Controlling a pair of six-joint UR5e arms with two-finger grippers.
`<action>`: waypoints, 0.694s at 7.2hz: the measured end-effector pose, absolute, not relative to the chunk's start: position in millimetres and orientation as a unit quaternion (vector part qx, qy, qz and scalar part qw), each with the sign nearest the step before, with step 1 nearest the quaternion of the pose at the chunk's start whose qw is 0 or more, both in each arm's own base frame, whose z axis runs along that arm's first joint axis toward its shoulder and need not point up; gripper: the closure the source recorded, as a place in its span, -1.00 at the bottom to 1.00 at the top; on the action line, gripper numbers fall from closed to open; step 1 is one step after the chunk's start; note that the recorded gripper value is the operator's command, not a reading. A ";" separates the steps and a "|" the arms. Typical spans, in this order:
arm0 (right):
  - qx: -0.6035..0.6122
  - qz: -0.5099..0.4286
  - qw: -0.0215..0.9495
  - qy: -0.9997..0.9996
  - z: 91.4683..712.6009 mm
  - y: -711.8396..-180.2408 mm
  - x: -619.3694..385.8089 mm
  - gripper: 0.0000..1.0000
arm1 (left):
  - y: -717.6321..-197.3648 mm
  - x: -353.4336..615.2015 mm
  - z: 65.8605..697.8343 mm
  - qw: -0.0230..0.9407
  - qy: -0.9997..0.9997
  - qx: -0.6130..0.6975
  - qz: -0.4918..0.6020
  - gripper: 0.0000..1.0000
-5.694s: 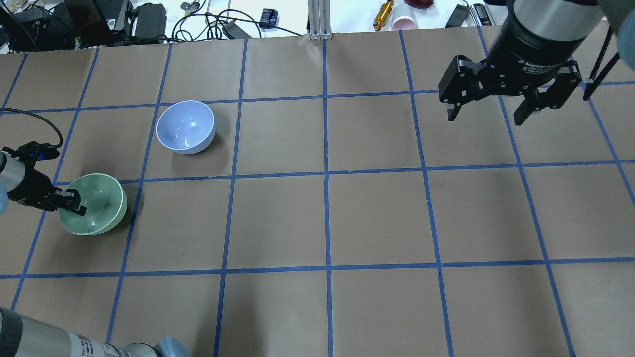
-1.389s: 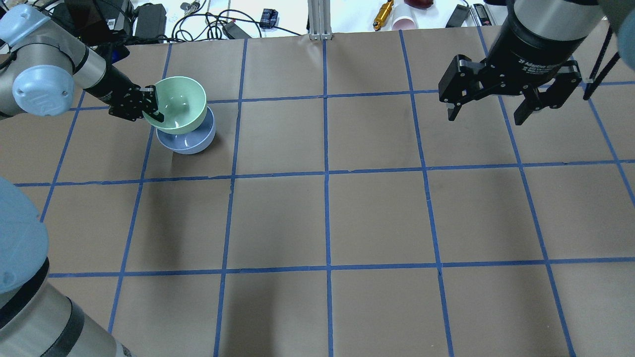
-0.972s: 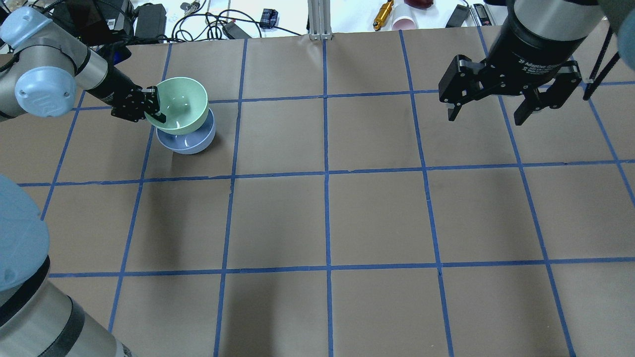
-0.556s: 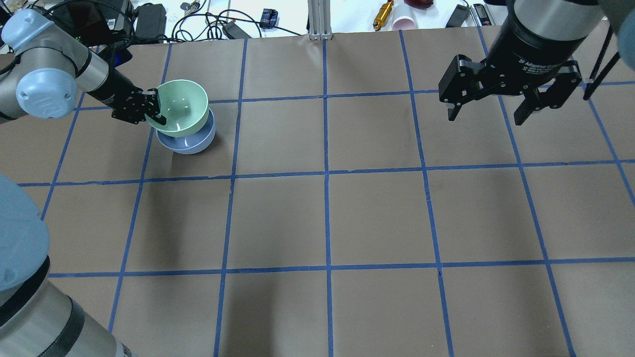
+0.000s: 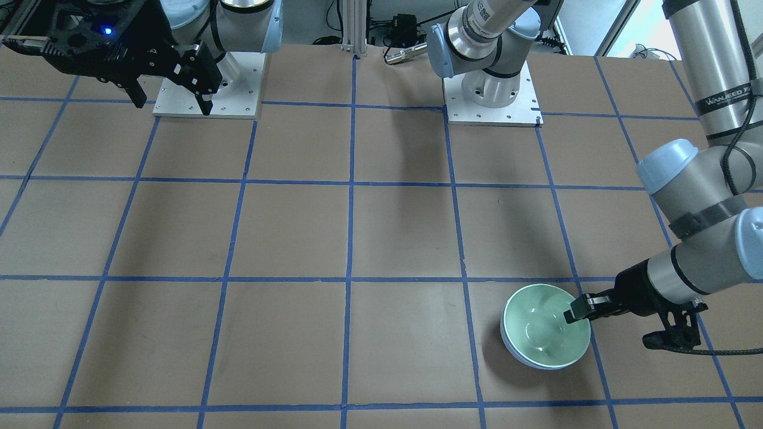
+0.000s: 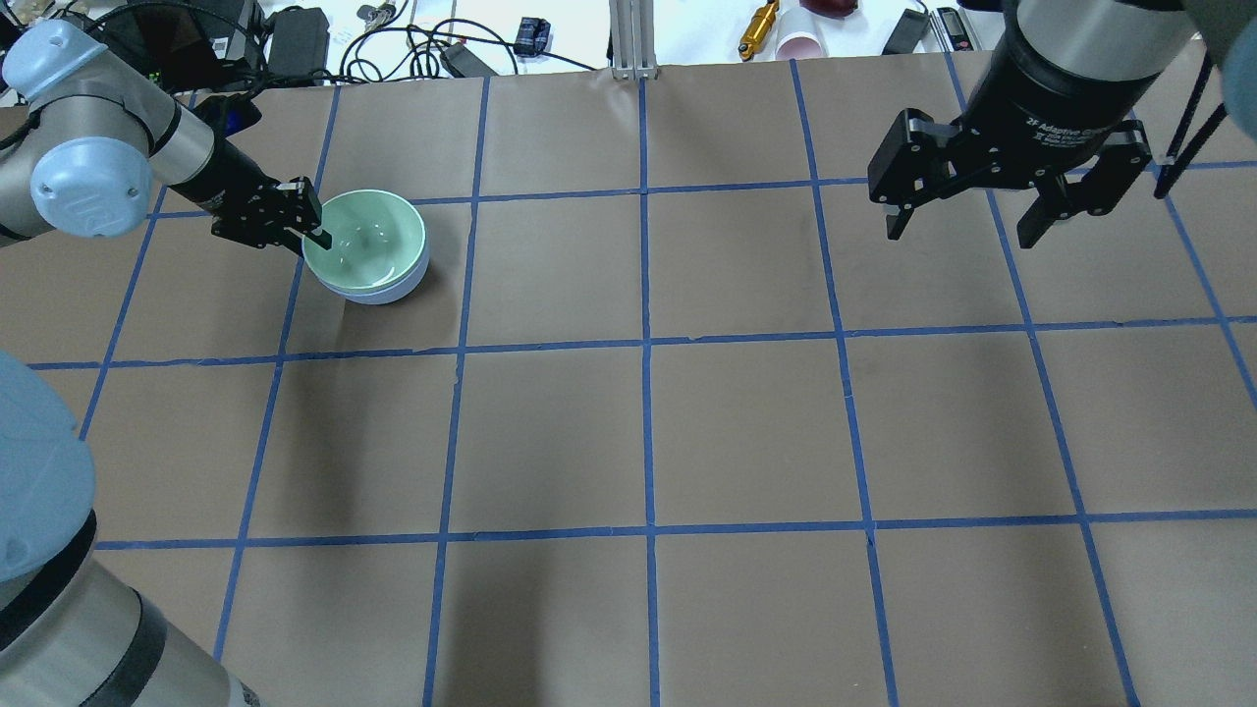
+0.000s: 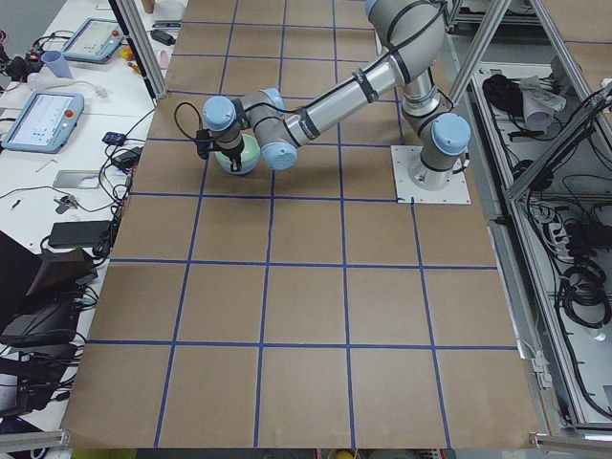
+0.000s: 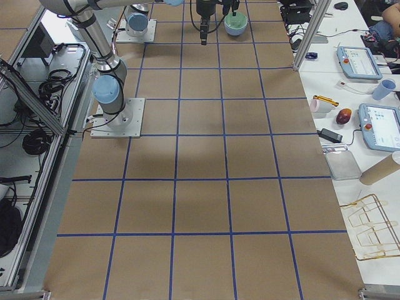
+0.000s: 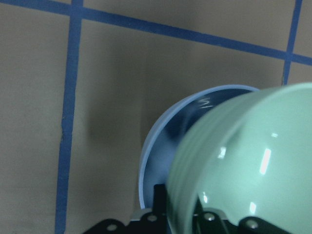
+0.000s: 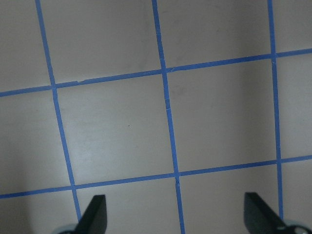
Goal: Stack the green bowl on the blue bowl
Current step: 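Open the left gripper and release the green bowl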
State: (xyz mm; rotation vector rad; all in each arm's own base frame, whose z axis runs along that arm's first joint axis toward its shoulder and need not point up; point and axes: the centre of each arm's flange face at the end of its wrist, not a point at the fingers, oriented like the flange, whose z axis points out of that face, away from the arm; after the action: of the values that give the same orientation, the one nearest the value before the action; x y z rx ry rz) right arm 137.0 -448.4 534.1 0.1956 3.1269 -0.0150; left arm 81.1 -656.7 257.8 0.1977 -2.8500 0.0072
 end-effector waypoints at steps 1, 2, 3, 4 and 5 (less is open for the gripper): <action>0.062 -0.005 0.004 0.998 534.2 -448.5 137.0 -1.00 | -654.9 81.6 262.5 0.136 -0.988 0.068 0.002 -1.00; 0.062 -0.005 0.004 0.998 534.3 -448.5 137.0 -1.00 | -652.2 82.6 269.7 0.124 -0.990 0.068 0.001 -1.00; 0.062 -0.005 0.004 0.998 534.1 -448.4 137.0 -1.00 | -648.9 80.4 280.4 0.112 -0.992 0.066 -0.002 -1.00; 0.062 -0.005 0.004 0.998 534.0 -448.4 137.0 -1.00 | -644.3 72.5 296.6 0.104 -0.993 0.061 -0.002 -1.00; 0.062 -0.005 0.004 0.998 533.9 -448.4 137.0 -1.00 | -637.5 57.0 318.2 0.092 -0.994 0.050 0.001 -1.00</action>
State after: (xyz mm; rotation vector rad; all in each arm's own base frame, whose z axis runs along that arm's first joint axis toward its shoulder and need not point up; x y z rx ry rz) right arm 137.0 -448.4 533.9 0.1957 3.1269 -0.0142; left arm 57.0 -637.5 318.2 0.1485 -2.9530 0.0035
